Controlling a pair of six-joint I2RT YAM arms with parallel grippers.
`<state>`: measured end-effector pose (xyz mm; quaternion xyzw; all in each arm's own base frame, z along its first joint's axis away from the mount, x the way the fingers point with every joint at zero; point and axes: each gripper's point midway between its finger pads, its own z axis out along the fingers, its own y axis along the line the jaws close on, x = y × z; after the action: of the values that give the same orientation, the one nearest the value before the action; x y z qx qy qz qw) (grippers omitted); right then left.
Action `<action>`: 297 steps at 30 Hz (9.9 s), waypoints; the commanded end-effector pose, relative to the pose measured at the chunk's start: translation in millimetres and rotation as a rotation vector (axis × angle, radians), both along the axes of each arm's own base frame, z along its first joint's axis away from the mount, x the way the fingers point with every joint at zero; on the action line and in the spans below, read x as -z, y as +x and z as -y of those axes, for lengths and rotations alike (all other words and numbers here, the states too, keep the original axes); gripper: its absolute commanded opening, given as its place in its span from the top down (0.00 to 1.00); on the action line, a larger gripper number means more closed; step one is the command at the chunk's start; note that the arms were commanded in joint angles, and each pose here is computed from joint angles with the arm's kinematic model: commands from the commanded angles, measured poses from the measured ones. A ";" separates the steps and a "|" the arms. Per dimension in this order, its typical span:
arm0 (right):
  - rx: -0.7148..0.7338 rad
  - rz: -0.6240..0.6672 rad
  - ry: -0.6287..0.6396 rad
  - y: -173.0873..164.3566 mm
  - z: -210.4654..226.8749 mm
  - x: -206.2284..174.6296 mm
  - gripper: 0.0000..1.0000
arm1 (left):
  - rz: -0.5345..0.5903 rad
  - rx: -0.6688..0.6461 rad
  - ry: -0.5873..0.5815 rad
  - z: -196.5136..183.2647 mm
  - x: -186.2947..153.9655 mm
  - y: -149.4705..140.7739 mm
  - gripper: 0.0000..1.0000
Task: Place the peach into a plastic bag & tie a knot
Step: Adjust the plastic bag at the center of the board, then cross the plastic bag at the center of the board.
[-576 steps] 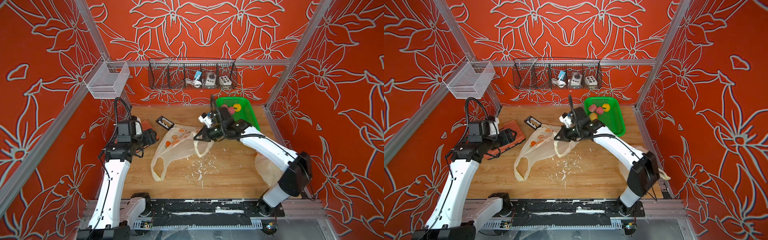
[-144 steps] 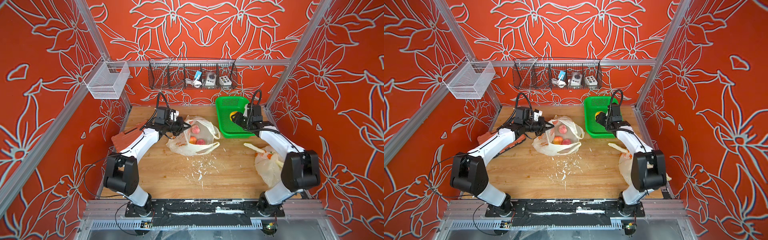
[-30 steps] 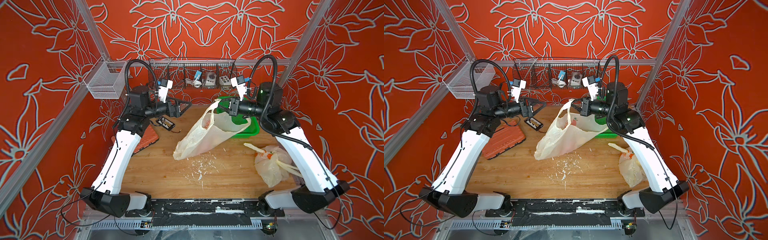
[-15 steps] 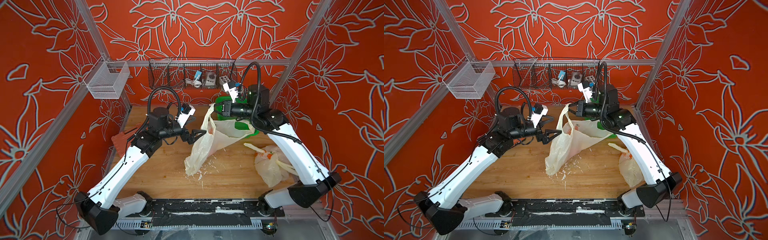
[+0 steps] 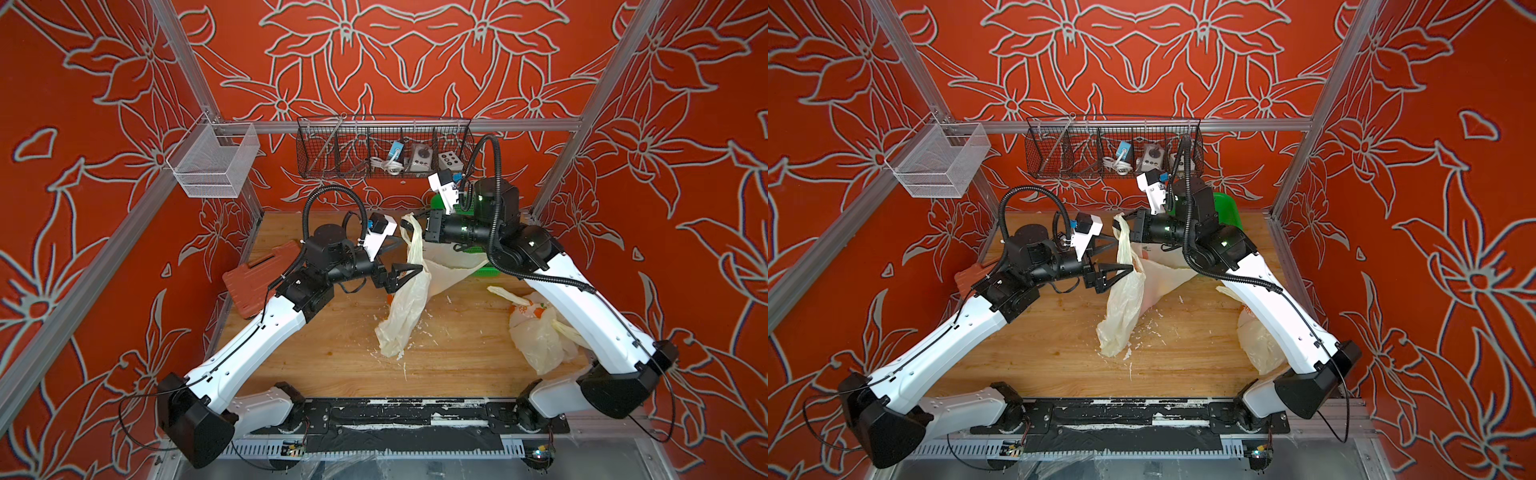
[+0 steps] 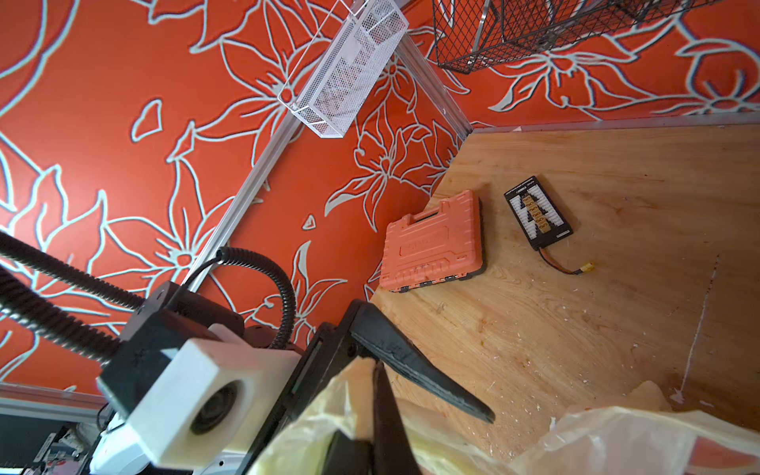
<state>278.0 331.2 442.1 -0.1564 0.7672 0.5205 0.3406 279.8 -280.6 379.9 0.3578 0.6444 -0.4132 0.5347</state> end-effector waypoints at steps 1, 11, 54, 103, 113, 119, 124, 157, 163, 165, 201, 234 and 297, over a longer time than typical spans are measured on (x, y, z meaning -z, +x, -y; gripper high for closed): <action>0.076 0.065 0.059 -0.4 11.0 -35.7 1.00 | 0.042 -0.064 0.007 0.4 4.7 16.6 0.01; 0.068 0.090 -0.051 -13.6 26.0 -32.5 1.00 | -0.006 -0.063 0.025 -39.6 12.0 43.3 0.53; -0.029 0.045 0.104 25.0 -27.3 -37.3 1.00 | -0.062 -0.051 0.066 -87.4 -0.9 16.6 0.00; -0.329 -0.018 0.296 -52.7 -25.4 -77.0 1.00 | 0.232 -0.086 0.023 -53.0 -7.5 63.9 0.04; -0.275 0.007 0.271 -40.8 -28.1 -70.2 1.00 | 0.154 0.010 -0.016 -44.8 -3.9 51.4 0.77; -0.044 0.052 0.110 1.6 33.7 -37.2 0.59 | 0.133 0.047 -0.012 -48.1 -4.3 44.9 0.96; 0.260 -0.057 -0.079 60.1 111.6 52.3 0.28 | 0.132 0.169 -0.038 -40.1 -12.7 22.4 1.00; 0.113 0.112 -0.096 -1.7 106.7 6.2 1.00 | -0.146 -0.374 -0.015 -67.5 20.9 92.4 1.00; -0.006 0.170 -0.025 -18.4 39.9 12.6 1.00 | -0.259 -0.372 -0.047 -63.2 69.3 140.8 1.00; 0.005 0.164 -0.009 -3.7 26.5 36.9 1.00 | -0.287 -0.283 -0.063 -50.1 84.5 140.5 1.00; 0.109 0.514 -0.452 40.9 90.1 157.4 0.08 | -0.399 0.084 -0.016 -32.6 117.7 97.4 1.00; -0.077 0.755 -0.271 -24.1 20.4 154.8 1.00 | -0.481 0.338 -0.090 2.4 106.9 81.3 1.00; 0.199 0.519 -0.539 77.5 60.1 196.7 1.00 | -0.374 0.451 -0.091 5.6 43.4 17.2 0.79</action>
<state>350.3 275.3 245.0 -0.2849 0.7684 0.2509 0.5152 307.0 -282.4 311.0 0.3653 0.6400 -0.6095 0.2924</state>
